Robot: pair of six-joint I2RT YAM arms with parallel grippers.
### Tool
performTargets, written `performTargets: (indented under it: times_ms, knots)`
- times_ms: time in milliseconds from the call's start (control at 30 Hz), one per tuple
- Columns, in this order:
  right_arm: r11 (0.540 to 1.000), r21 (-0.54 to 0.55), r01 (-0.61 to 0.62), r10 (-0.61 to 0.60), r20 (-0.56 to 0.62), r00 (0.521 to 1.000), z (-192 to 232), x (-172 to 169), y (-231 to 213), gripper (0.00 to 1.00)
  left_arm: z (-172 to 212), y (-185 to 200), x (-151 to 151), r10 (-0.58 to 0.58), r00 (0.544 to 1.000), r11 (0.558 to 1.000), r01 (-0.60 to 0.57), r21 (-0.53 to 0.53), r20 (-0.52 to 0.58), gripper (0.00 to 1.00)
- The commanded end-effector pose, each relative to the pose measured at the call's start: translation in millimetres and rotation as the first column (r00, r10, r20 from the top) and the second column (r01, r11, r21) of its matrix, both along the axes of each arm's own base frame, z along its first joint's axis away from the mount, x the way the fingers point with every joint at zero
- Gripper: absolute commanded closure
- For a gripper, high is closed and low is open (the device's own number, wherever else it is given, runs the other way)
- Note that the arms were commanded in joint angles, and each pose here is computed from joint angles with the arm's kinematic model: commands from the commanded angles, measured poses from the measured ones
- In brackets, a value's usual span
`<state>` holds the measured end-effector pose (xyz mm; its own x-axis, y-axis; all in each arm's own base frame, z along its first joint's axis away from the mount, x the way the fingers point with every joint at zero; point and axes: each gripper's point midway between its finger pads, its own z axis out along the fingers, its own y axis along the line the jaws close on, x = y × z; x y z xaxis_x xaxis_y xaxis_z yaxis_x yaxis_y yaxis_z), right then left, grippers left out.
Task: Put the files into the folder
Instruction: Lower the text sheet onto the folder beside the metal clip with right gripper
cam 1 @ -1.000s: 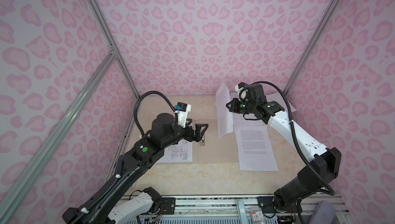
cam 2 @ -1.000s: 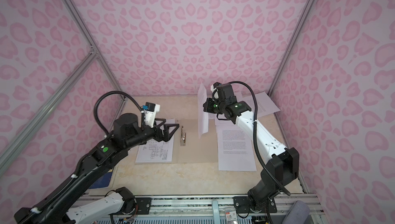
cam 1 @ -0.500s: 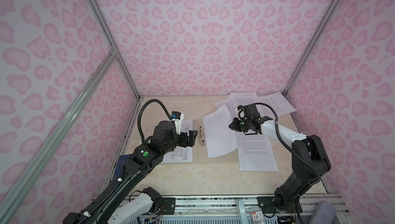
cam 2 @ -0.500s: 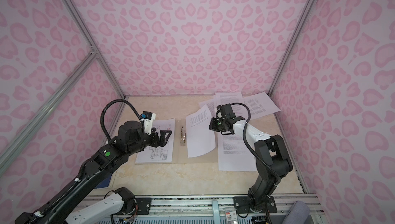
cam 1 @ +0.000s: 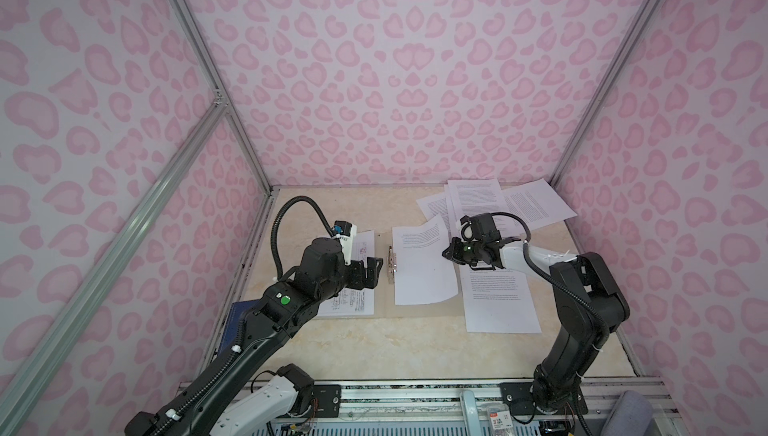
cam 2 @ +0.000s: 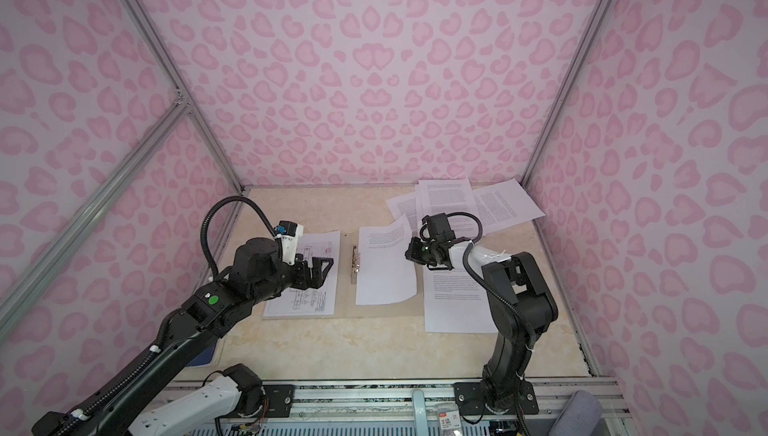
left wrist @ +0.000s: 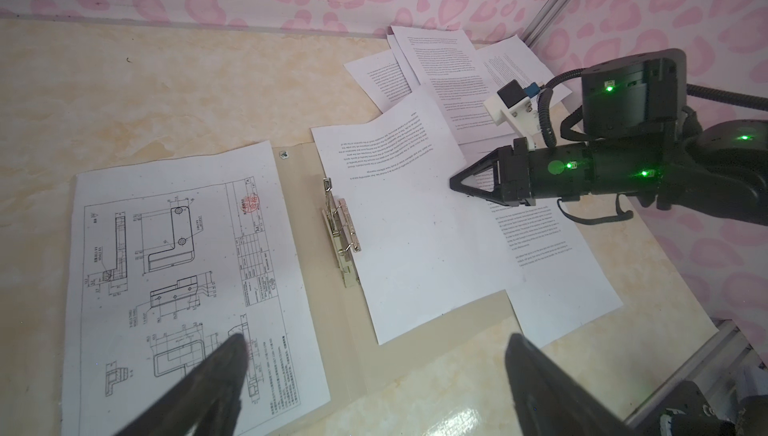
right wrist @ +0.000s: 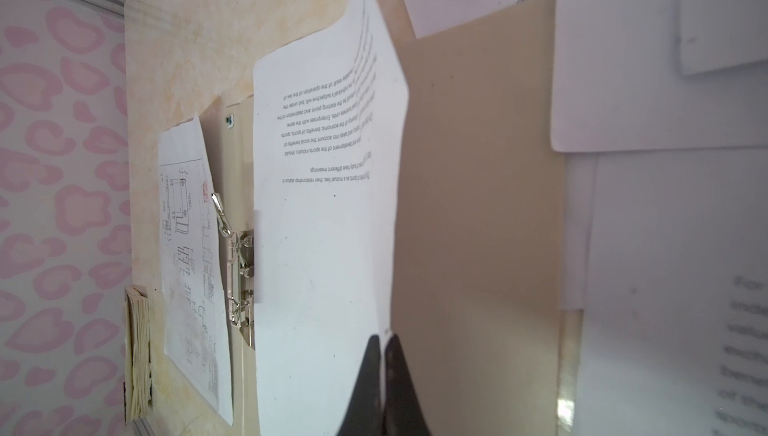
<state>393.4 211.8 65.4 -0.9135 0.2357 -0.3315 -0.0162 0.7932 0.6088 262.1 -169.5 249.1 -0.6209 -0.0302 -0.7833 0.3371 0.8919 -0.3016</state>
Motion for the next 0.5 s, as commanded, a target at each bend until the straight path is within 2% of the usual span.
performTargets:
  times_ms: [0,467]
  knots:
    - [1.000,0.018,0.000,0.000,-0.003,1.000,0,-1,5,1.00,-1,1,0,0.007,1.000,1.000,-0.007,-0.008,-0.004,0.02]
    - [0.995,-0.052,-0.085,0.084,-0.022,0.996,-10,-24,-1,1.00,-16,2,3,0.011,0.999,1.000,-0.010,0.008,-0.036,0.02]
